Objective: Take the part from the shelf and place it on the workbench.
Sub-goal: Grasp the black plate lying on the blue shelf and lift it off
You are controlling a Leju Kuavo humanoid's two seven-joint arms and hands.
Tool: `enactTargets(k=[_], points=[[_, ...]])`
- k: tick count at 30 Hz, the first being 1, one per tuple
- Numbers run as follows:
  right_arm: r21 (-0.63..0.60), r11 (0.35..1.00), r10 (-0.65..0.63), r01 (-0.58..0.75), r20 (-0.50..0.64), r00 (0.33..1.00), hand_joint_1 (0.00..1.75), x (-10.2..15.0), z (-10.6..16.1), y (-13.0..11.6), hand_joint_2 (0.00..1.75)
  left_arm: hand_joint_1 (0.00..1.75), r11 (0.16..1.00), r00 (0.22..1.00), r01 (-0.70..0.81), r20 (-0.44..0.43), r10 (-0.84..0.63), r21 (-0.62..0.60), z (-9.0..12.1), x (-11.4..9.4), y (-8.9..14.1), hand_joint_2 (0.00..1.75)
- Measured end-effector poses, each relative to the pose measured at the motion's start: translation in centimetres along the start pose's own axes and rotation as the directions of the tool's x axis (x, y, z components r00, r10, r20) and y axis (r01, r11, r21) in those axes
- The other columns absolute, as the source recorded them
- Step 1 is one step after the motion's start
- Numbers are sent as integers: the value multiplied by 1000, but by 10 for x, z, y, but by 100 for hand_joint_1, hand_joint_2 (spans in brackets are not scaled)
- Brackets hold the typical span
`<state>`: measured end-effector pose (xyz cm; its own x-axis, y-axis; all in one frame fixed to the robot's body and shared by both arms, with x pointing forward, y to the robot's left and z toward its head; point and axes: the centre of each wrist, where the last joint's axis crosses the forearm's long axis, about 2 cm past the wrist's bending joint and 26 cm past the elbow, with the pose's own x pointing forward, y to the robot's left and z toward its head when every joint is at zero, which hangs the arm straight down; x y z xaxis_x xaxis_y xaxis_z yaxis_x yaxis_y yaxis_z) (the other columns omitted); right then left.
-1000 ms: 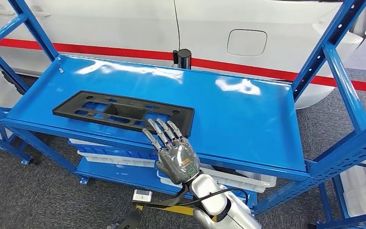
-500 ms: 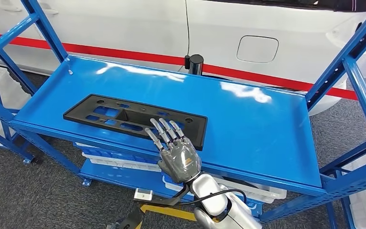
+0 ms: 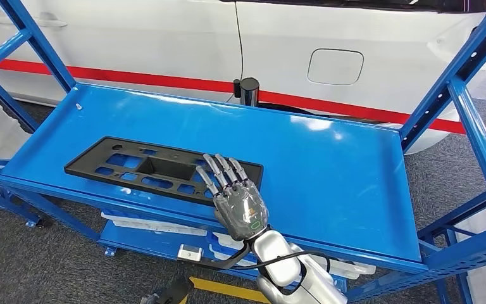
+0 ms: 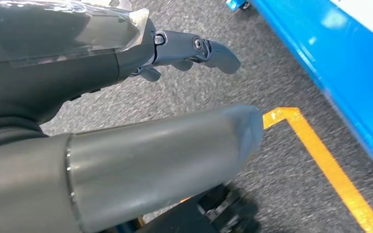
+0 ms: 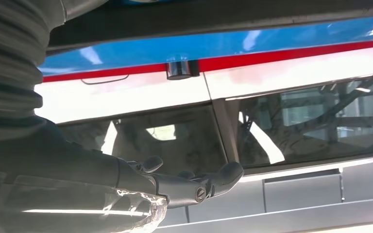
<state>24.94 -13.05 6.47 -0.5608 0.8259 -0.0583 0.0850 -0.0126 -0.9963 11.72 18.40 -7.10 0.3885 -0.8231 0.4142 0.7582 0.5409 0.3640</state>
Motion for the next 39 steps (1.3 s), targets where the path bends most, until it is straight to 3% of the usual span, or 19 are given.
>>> enactTargets(k=[21,39], points=[[84,994,83,-74,-103,991,0,4,-25,10,175,0,1000,1000,21,15,-21,7,0,9,3,0],[170,961,255,-218,-235,938,0,-3,-38,18,175,0,1000,1000,7,10,-7,8,0,11,2,0]])
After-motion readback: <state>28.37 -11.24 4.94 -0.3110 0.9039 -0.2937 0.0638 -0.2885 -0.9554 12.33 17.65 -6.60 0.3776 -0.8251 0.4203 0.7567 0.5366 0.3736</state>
